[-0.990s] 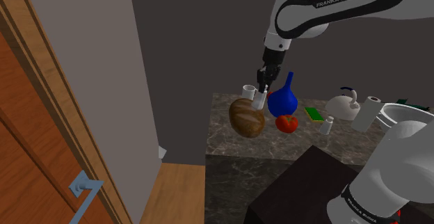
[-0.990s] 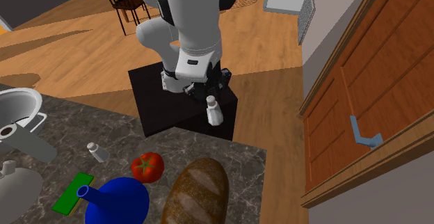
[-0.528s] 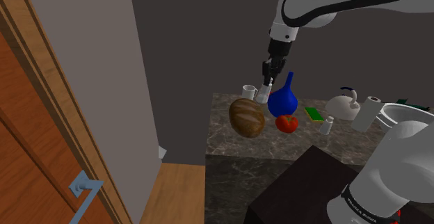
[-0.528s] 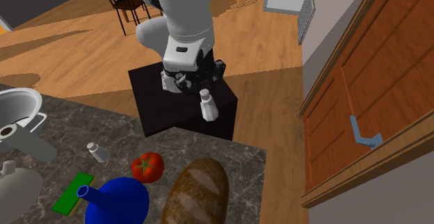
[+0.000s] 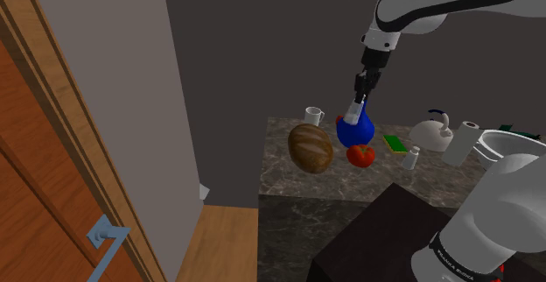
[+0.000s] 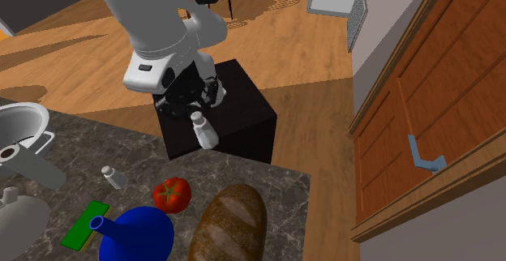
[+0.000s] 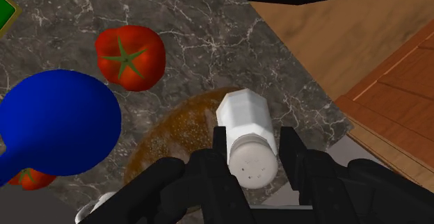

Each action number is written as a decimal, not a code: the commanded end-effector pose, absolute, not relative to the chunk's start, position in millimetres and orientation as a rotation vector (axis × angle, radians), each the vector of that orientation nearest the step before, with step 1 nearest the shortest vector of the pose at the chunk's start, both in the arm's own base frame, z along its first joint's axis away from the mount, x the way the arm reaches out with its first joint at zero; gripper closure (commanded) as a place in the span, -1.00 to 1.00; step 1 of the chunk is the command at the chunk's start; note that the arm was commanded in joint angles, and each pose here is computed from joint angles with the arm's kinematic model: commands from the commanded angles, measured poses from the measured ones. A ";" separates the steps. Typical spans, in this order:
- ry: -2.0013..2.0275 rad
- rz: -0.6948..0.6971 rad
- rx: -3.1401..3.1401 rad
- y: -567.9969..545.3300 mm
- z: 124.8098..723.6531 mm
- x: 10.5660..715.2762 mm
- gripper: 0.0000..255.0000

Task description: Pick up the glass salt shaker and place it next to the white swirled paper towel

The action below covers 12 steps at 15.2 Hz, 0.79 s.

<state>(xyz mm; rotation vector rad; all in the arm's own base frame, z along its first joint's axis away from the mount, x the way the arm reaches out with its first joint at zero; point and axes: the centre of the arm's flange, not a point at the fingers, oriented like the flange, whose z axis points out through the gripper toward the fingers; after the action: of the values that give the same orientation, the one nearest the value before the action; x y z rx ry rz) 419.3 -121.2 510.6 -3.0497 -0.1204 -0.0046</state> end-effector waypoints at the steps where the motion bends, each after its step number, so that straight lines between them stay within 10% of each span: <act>1: -0.122 -0.004 -3.049 -148.0 513.0 409.9 1.00; 12: -0.122 -0.004 -3.049 -288.7 513.0 374.0 1.00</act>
<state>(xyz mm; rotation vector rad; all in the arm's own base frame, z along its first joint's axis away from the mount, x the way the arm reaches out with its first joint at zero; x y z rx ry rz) 377.2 -277.2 512.4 -3.0493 -0.1192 -0.0044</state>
